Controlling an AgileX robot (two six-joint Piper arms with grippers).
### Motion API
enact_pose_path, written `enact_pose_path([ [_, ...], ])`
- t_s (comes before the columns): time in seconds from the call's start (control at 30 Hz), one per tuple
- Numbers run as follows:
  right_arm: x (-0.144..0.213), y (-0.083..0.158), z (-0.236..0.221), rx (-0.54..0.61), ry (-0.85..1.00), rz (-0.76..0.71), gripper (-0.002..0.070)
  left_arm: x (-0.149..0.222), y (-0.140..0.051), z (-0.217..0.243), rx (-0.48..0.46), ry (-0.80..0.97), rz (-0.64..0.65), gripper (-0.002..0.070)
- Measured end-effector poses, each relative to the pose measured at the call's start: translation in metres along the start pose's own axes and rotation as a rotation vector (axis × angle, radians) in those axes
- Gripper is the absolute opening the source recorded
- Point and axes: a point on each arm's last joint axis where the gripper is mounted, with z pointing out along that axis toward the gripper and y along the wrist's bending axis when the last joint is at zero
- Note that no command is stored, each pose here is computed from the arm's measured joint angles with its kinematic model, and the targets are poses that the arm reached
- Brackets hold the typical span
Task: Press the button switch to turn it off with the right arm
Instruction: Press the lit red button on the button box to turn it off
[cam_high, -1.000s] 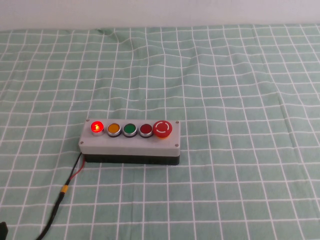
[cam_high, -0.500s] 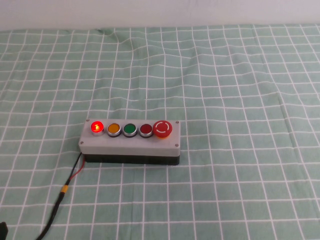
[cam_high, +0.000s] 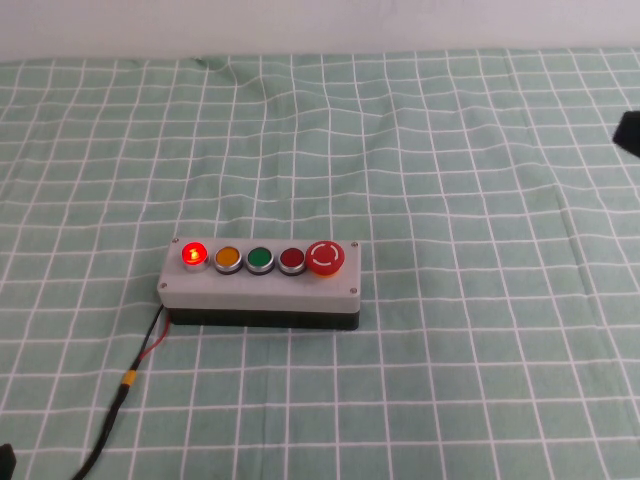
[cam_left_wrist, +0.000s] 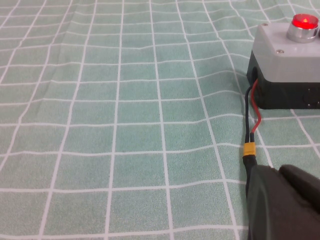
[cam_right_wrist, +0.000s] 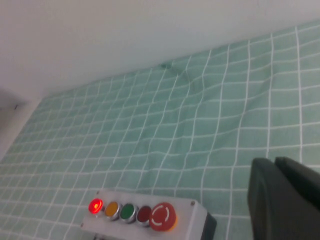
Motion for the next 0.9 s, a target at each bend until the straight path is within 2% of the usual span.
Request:
enact_pose_path([
  [0.17, 0.004, -0.011, 0.044, -0.099, 0.165, -0.008, -0.0015, 0.000, 0.000, 0.000, 0.000, 0.000, 0.000, -0.0003],
  [0.3, 0.000, -0.006, 0.080, -0.175, 0.261, -0.042, -0.0013, 0.000, 0.000, 0.000, 0.000, 0.000, 0.000, -0.0003],
  [0.57, 0.009, 0.055, 0.147, -0.290, 0.422, -0.269, -0.0012, 0.000, 0.000, 0.000, 0.000, 0.000, 0.000, -0.0003],
  [0.9, 0.042, 0.126, 0.222, -0.249, 0.583, -0.501, -0.0012, 0.000, 0.000, 0.000, 0.000, 0.000, 0.000, -0.0003],
])
